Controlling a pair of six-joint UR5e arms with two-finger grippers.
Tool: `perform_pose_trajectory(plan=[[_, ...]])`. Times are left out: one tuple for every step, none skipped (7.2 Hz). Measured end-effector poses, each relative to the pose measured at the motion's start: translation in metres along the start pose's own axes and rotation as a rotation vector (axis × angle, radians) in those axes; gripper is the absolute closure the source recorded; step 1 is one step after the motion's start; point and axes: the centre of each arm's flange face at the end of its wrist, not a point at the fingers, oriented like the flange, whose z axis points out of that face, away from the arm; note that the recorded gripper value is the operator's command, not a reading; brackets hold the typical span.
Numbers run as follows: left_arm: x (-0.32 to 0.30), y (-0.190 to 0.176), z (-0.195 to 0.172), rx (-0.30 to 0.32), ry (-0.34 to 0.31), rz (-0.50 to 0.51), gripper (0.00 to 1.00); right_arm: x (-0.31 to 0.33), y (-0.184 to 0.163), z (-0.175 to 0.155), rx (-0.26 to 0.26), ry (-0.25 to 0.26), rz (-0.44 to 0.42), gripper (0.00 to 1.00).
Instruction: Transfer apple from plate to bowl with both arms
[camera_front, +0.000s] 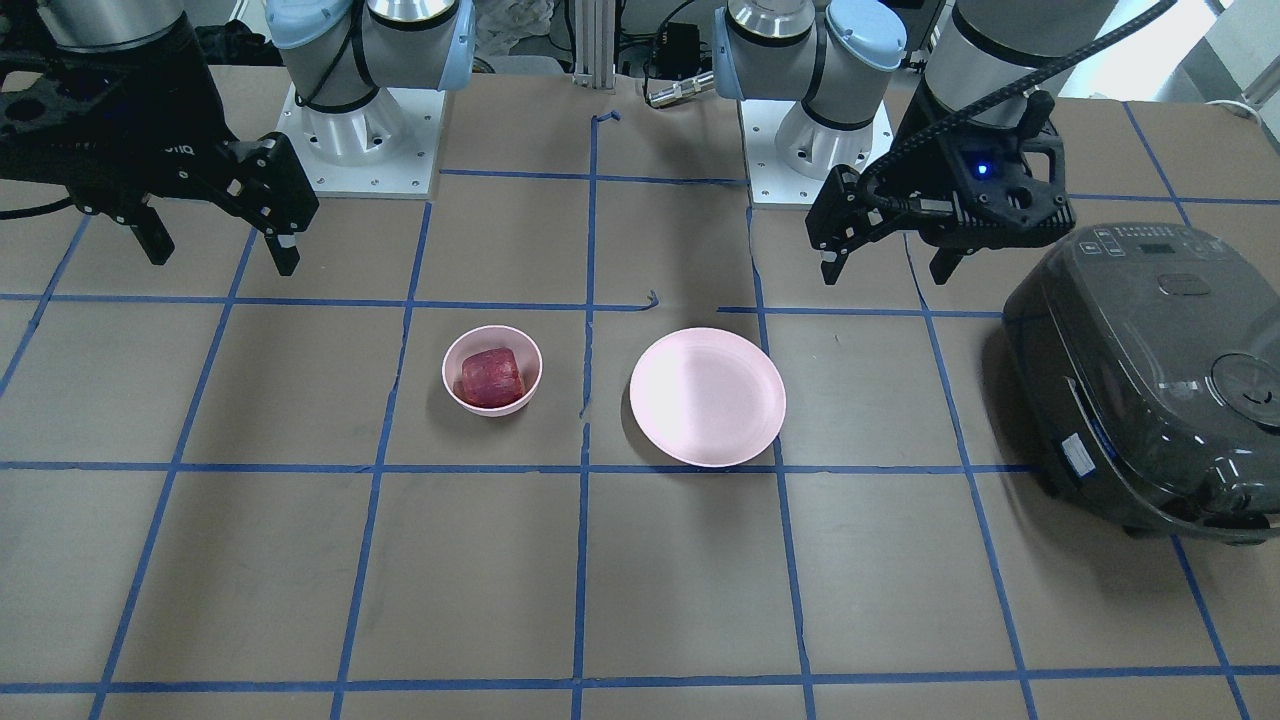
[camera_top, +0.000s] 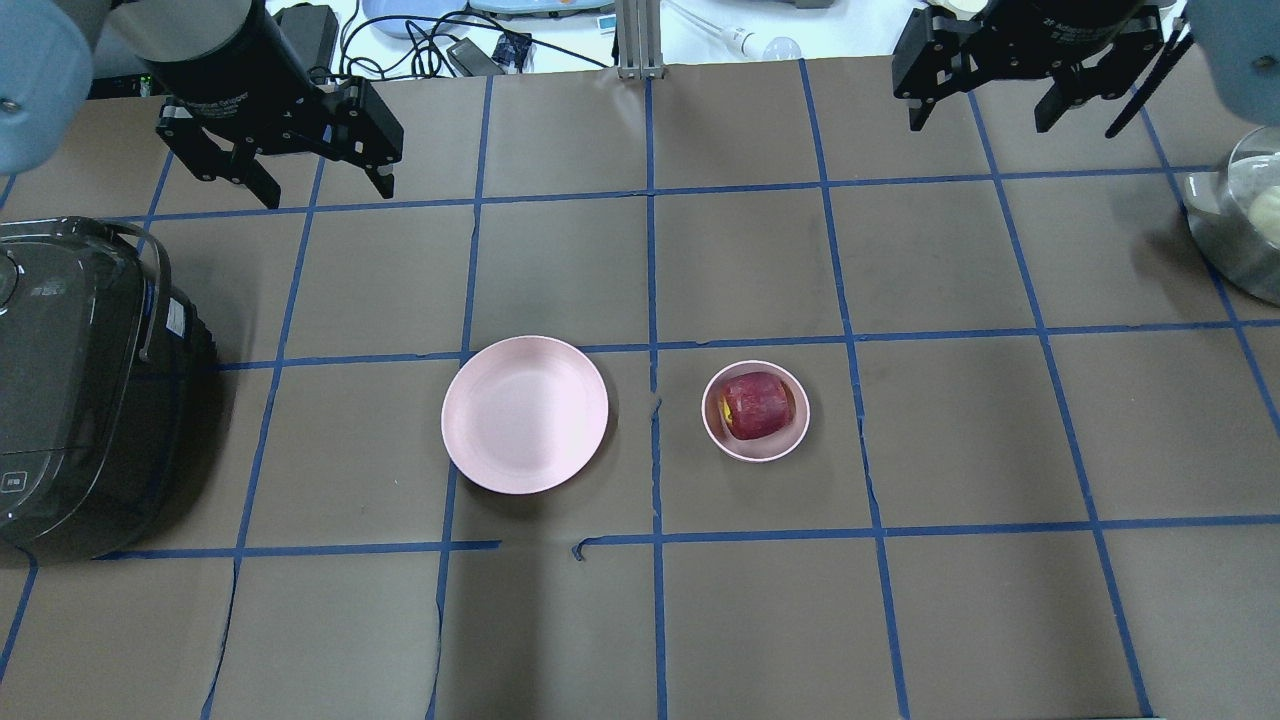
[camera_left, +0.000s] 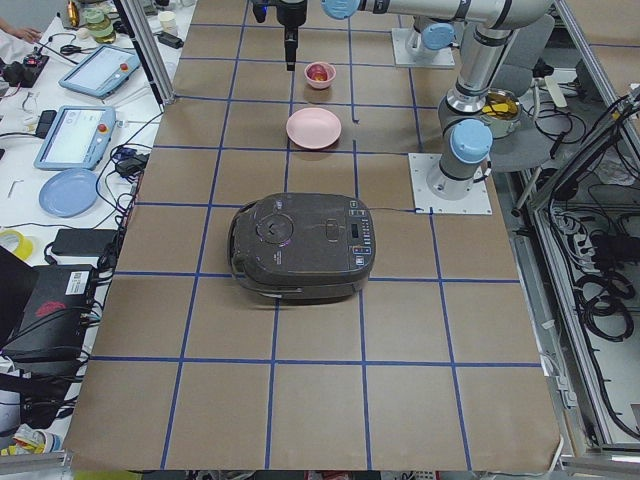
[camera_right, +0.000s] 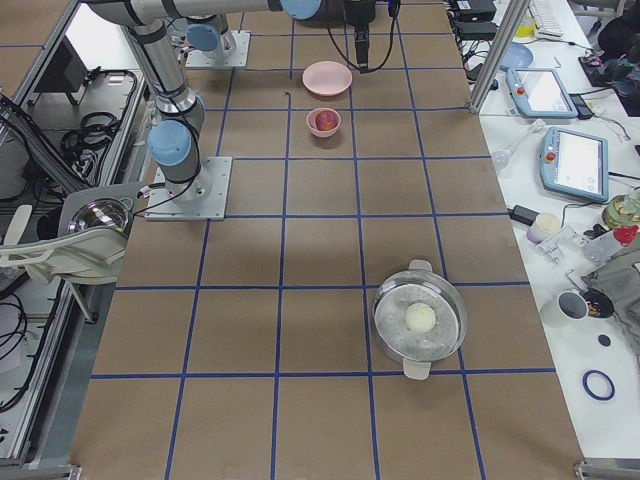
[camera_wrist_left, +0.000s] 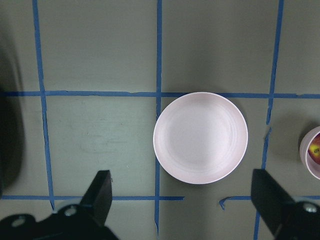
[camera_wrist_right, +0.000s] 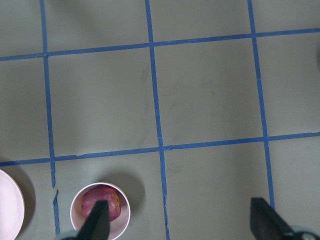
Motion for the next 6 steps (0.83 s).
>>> perform_pose_trajectory(plan=[[-0.0016, 0.0005, -0.0005, 0.001, -0.003, -0.002, 0.0, 0.0, 0.0, 0.0, 0.0, 0.0, 0.0, 0.0], [-0.0016, 0.0005, 0.0002, -0.001, -0.003, -0.002, 0.0, 0.0, 0.0, 0.0, 0.0, 0.0, 0.0, 0.0], [-0.0016, 0.0001, 0.0012, -0.003, -0.004, -0.003, 0.0, 0.0, 0.0001, 0.0001, -0.001, 0.0, 0.0, 0.0], [-0.0017, 0.0001, 0.0017, -0.004, -0.005, -0.003, 0.0, 0.0, 0.0003, 0.0003, -0.003, 0.0, 0.0, 0.0], [-0.0014, 0.0002, 0.002, -0.004, -0.003, -0.003, 0.0, 0.0, 0.0004, 0.0006, -0.005, 0.0, 0.0, 0.0], [-0.0012, 0.0005, 0.0028, -0.006, -0.001, -0.003, 0.0, 0.0, 0.0006, 0.0009, -0.006, 0.0, 0.0, 0.0]])
